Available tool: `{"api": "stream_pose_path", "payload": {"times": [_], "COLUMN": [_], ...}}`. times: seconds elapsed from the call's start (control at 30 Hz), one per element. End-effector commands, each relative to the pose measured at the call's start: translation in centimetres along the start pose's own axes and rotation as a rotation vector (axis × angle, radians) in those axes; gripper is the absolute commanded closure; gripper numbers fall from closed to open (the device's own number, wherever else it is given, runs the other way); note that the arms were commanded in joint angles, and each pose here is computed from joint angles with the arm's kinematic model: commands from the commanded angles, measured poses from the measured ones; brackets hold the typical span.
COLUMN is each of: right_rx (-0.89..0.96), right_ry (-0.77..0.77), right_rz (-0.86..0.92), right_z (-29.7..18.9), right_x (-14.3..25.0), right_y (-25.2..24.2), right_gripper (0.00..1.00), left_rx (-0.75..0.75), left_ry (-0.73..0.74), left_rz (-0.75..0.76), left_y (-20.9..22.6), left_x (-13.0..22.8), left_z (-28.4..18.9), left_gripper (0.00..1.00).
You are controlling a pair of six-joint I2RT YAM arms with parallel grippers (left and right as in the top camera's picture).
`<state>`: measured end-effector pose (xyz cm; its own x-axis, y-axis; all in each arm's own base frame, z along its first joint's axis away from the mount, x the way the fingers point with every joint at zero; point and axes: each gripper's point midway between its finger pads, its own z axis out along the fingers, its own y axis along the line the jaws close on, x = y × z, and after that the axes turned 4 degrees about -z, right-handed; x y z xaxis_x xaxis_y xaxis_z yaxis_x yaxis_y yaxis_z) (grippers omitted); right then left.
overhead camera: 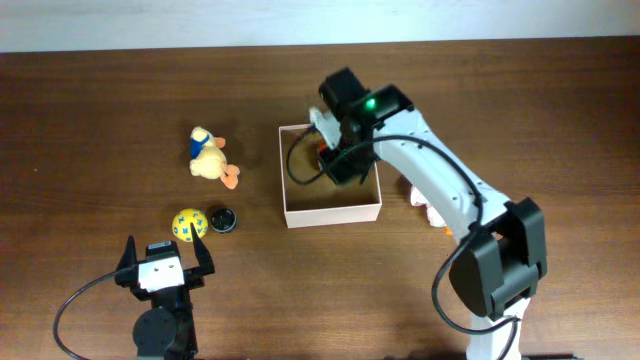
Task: Pack container
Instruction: 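Raise the right gripper out of the box and retract right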
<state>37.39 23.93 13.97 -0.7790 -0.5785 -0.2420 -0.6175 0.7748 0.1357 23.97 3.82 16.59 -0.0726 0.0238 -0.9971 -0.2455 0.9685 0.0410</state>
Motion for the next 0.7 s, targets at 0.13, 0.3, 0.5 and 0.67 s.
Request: {"api": "stream_pose_path", "payload": {"times": [0.13,0.3,0.5,0.67], "right_rx": [0.133,0.19,0.201,0.187], "right_ry": [-0.147,-0.125,-0.034,0.035], "right_rz": [0.034,0.143,0.229,0.24], "right_z": [-10.7,-15.2,-16.9,-15.8], "right_x": [-1.3,2.6,7.5,9.5], "right_y": [-4.0,-7.4,-10.6,-12.0], "right_gripper": [0.01,0.01,0.01,0.01], "left_rx": [0.005,0.005,0.005,0.005], "left_ry": [0.001,0.001,0.001,0.001], "left_rz": [0.016,0.016,0.016,0.016], "left_y": [-0.1,-0.1,-0.1,-0.1], "left_x": [0.3,0.3,0.3,0.3], "left_z": [0.0,0.0,0.0,0.0], "left_gripper": [0.01,0.01,0.01,0.01]}}
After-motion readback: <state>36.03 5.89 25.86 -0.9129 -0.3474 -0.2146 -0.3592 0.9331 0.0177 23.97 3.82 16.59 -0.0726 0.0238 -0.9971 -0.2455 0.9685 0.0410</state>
